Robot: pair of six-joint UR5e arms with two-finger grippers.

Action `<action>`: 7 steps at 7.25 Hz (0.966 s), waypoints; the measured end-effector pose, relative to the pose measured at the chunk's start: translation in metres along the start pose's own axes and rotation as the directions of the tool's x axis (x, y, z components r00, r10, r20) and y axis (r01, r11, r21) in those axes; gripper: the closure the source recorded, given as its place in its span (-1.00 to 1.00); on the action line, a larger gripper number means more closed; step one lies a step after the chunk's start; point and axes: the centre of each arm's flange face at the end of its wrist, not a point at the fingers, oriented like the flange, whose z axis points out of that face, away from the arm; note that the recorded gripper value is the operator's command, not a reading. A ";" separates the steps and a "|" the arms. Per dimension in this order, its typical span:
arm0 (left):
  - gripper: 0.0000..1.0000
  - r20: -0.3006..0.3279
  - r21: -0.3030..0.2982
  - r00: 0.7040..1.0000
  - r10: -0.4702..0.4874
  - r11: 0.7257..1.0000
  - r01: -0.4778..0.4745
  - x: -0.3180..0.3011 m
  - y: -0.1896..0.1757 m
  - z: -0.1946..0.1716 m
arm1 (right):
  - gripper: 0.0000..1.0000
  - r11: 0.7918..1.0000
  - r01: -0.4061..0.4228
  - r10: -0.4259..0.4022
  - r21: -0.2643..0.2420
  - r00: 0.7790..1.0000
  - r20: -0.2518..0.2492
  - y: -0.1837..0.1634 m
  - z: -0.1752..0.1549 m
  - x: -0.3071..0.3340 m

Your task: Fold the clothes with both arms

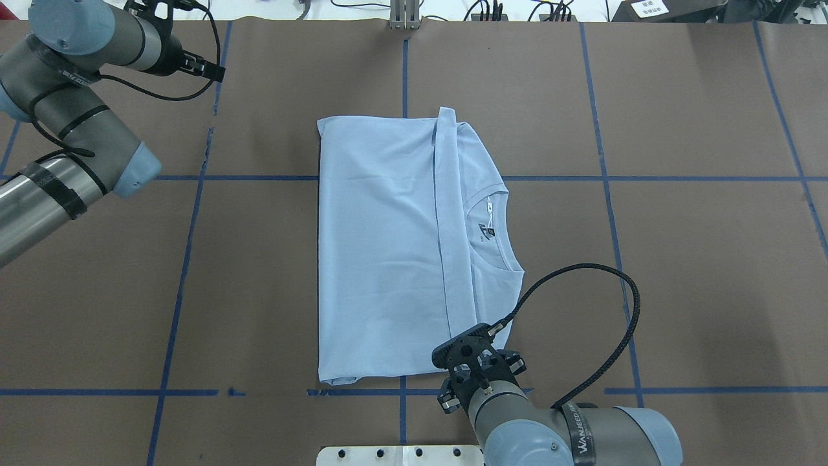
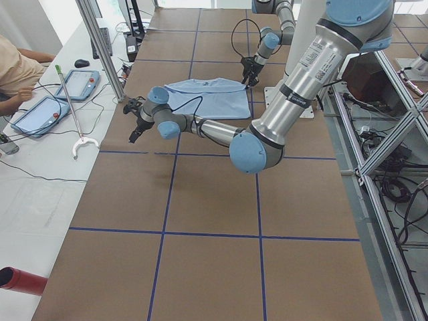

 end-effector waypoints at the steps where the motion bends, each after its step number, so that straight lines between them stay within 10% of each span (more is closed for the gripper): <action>1: -1.00 0.000 -0.001 1.000 0.000 1.000 0.000 0.000 0.000 0.000 | 0.52 1.000 0.010 -0.010 0.003 1.000 0.001 -0.001 0.000 0.000; 3: -1.00 0.001 -0.001 1.000 0.000 1.000 0.000 0.000 0.000 0.000 | 0.58 1.000 0.012 -0.012 0.009 1.000 0.009 -0.004 -0.003 -0.003; 4: -1.00 0.001 -0.001 1.000 0.000 1.000 0.000 0.000 0.000 0.000 | 1.00 1.000 0.010 -0.010 0.012 1.000 0.011 -0.006 -0.004 -0.004; 7: -1.00 -0.001 -0.002 1.000 0.001 1.000 -0.001 0.001 0.001 0.001 | 1.00 1.000 -0.007 0.007 0.023 1.000 0.008 -0.010 -0.005 -0.003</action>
